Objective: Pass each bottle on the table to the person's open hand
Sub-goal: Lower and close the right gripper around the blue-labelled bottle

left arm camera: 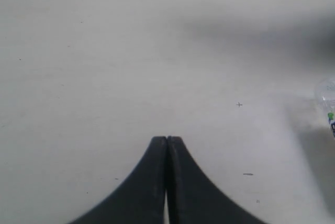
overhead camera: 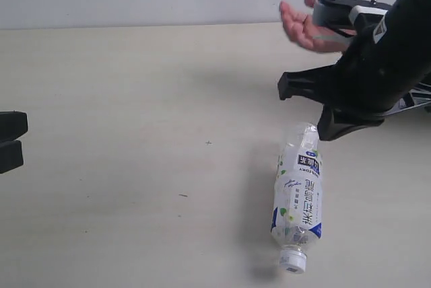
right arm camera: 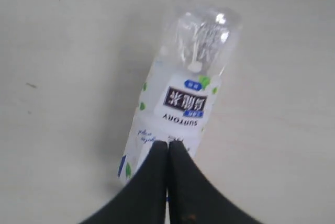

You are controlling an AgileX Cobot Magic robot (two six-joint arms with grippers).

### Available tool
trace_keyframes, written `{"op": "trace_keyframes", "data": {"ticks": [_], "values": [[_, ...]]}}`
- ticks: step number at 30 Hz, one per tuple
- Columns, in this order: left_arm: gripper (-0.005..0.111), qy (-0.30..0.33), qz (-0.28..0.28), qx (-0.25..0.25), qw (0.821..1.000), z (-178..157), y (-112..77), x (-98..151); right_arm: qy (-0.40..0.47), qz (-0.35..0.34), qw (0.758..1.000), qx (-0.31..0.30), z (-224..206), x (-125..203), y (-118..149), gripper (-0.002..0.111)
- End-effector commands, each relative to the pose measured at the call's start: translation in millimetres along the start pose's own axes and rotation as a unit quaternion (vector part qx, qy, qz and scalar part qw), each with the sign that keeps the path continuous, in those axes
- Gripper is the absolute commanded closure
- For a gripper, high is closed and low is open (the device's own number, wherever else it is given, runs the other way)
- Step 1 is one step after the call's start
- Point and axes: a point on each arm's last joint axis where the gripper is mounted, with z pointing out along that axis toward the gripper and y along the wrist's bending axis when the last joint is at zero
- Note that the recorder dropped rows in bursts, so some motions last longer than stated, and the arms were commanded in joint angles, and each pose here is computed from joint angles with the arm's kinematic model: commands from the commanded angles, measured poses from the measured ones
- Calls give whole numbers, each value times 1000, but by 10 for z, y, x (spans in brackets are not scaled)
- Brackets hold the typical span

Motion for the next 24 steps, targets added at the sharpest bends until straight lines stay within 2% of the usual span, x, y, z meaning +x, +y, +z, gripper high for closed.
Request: {"op": "trace_keyframes", "data": {"ticks": [1, 6, 9, 12, 14, 16, 18, 24], "values": [[107, -2, 0, 0, 1000, -9, 6, 5, 22, -8, 1000, 8, 9, 92, 132, 108], [107, -2, 0, 0, 1000, -9, 6, 5, 14, 22, 1000, 3, 26, 84, 165, 96], [107, -2, 0, 0, 1000, -9, 6, 5, 18, 46, 999, 8, 44, 84, 161, 83], [107, -2, 0, 0, 1000, -9, 6, 5, 35, 70, 997, 18, 80, 98, 153, 62], [107, -2, 0, 0, 1000, -9, 6, 5, 37, 87, 995, 20, 138, 119, 134, 43], [107, -2, 0, 0, 1000, -9, 6, 5, 30, 93, 995, 18, 207, 131, 115, 31], [107, -2, 0, 0, 1000, -9, 6, 5, 17, 89, 996, 20, 275, 119, 96, 26], [107, -2, 1, 0, 1000, -9, 6, 5, 7, 95, 995, 30, 470, 43, 93, 26]]}}
